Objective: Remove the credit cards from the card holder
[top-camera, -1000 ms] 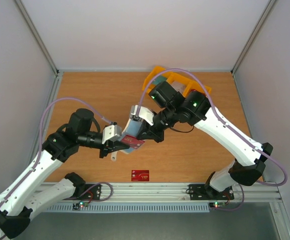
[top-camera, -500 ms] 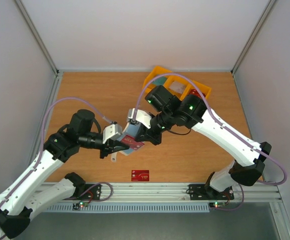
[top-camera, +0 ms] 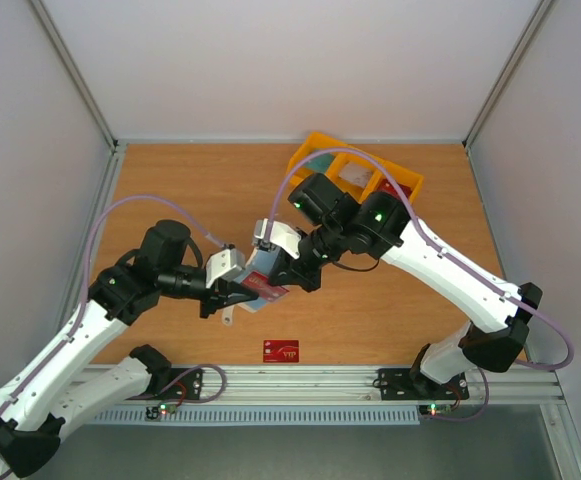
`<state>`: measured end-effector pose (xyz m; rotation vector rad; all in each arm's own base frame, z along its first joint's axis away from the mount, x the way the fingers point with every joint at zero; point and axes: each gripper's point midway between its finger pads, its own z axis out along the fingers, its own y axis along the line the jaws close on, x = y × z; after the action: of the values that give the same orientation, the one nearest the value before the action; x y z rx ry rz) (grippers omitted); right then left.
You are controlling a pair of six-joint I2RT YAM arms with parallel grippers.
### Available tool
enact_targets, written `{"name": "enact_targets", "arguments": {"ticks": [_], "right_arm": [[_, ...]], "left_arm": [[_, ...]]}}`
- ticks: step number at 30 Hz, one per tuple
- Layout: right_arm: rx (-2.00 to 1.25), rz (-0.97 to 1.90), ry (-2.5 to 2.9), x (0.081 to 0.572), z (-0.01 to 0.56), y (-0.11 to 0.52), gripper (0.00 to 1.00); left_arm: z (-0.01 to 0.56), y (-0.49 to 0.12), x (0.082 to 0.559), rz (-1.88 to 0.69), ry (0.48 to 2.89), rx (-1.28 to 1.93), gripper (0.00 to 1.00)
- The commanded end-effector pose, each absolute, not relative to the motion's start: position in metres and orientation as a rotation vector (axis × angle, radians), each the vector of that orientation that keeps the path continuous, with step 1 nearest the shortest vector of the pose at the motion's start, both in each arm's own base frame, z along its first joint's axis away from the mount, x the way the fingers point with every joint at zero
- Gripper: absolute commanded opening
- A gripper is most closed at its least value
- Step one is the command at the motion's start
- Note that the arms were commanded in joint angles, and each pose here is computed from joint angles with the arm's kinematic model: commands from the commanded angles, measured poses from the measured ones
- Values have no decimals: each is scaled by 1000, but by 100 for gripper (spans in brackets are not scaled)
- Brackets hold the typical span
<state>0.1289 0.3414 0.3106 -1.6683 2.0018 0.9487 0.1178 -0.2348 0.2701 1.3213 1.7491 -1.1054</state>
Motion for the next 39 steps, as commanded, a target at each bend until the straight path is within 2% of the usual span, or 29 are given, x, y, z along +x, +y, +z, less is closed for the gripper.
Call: {"name": "enact_targets", "arguments": {"ticks": [1, 6, 16, 18, 20, 26, 33, 36, 39], "right_arm": [[-1685, 1124, 1857, 118, 325, 369, 1], [-1645, 1107, 1838, 123, 337, 355, 1], [-1503, 997, 1882, 151, 347, 322, 1], [-1489, 969, 1886, 155, 349, 317, 1], [-1484, 952, 1887, 157, 351, 314, 1], [-1429, 790, 1901, 173, 366, 288, 1], [-1056, 581, 1952, 236, 398, 219, 1], [-848, 504, 2050, 282, 386, 186, 1], [-483, 550, 2221, 349, 353, 137, 1]], "left_arm": [[313, -247, 116, -1119, 1481, 1352, 0], [307, -245, 109, -1152, 1513, 1362, 0], [296, -243, 96, -1256, 1553, 1368, 15], [296, -243, 96, -1250, 1556, 1365, 13], [294, -243, 97, -1246, 1563, 1363, 2], [284, -241, 110, -1163, 1636, 1313, 0], [246, -219, 171, -876, 1933, 939, 0], [239, -210, 175, -888, 1970, 814, 0], [238, -205, 183, -935, 1968, 667, 0]]}}
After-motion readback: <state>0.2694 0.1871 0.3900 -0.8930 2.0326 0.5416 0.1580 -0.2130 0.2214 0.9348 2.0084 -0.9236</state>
